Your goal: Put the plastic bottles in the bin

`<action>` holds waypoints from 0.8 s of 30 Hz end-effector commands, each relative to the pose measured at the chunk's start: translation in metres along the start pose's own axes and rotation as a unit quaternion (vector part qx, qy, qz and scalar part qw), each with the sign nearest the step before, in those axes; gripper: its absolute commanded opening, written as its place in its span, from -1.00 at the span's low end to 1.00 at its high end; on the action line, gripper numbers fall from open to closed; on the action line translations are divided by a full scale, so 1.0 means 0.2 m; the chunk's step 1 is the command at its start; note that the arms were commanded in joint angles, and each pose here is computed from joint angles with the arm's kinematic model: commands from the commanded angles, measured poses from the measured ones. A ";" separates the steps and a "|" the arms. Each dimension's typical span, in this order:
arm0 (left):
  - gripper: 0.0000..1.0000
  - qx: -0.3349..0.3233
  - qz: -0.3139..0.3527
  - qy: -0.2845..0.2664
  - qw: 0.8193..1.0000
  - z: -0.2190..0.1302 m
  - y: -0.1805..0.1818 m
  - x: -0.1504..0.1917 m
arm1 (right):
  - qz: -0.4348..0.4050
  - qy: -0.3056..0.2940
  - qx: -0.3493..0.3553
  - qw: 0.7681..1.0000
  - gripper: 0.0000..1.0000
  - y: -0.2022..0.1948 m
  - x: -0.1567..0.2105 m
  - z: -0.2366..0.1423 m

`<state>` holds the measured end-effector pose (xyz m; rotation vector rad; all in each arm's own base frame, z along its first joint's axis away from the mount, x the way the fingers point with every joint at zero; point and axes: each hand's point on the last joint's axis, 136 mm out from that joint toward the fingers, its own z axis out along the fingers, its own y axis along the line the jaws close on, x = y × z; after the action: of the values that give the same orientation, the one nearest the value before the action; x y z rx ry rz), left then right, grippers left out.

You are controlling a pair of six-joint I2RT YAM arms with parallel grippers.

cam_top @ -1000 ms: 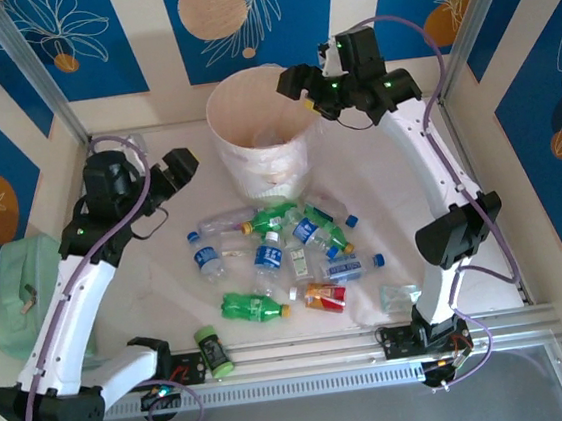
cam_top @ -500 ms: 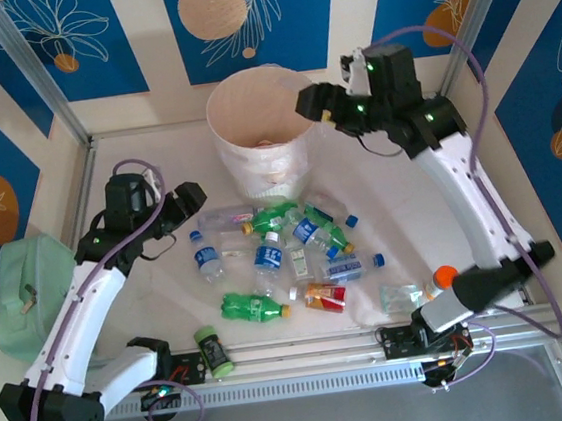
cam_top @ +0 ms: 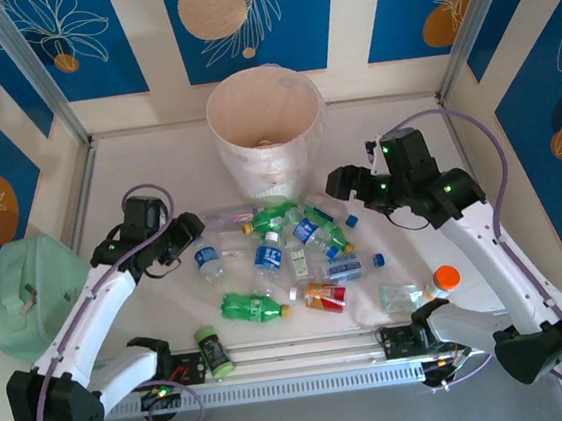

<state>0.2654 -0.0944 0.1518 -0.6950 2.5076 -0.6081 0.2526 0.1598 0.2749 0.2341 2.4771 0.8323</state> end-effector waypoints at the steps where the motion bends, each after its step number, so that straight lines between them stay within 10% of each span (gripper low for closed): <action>1: 0.45 -0.064 -0.007 0.009 0.998 0.04 0.14 0.03 | 0.016 -0.008 -0.009 1.000 0.70 0.00 0.00 -0.01; 24: 0.51 -0.107 -0.020 0.062 0.992 0.39 0.17 0.03 | 0.001 0.019 -0.016 1.000 0.70 0.08 0.06 0.08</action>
<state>0.2830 -0.0899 0.0703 -0.7958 2.7186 -0.3974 0.2479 0.1815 0.2653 0.2174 2.5112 0.8793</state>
